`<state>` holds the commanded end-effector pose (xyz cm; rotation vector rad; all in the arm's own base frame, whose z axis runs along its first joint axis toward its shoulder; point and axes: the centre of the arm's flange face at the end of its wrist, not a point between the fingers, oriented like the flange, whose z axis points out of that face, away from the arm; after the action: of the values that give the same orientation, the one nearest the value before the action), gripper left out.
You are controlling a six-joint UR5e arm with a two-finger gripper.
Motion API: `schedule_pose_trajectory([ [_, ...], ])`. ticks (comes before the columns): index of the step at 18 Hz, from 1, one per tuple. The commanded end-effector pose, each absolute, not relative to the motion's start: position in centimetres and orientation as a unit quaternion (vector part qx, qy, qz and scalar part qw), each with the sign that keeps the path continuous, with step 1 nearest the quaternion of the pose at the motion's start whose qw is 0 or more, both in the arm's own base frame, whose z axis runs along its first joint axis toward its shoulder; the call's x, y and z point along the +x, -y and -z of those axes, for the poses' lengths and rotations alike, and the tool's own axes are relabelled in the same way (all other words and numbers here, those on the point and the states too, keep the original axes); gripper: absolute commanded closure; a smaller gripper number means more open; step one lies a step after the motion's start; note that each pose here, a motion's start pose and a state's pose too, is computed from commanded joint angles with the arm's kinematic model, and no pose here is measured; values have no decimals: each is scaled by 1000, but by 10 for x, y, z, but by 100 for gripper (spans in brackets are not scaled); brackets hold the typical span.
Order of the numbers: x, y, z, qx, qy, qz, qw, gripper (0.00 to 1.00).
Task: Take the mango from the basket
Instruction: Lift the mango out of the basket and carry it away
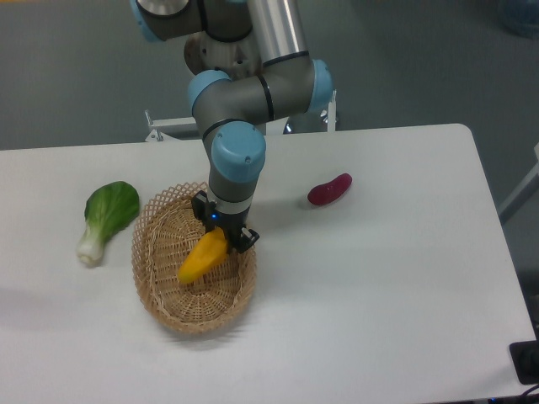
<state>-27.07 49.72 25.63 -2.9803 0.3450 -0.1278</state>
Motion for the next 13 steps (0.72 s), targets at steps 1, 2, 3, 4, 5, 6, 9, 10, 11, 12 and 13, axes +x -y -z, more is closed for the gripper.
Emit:
schedule_pose_trajectory([
  [1, -278, -496, -260, -991, -109, 41, 70, 96],
  [2, -285, -495, -263, -991, -103, 40, 72, 95],
  [3, -292, -493, -267, -992, -97, 39, 74, 95],
  [4, -298, -491, -270, -992, -92, 38, 76, 95],
  [5, -304, -490, -272, -992, -88, 35, 77, 95],
  [6, -309, -489, -276, -993, -85, 32, 80, 95],
  [9, -332, -480, -284, -994, -68, 23, 86, 95],
  [10, -342, -476, -288, -994, -60, 19, 88, 95],
  [11, -351, -472, -292, -994, -54, 14, 92, 95],
  [12, -360, -470, -299, -994, -48, 7, 96, 95],
  [13, -371, -467, -305, -994, -41, 0, 99, 95],
])
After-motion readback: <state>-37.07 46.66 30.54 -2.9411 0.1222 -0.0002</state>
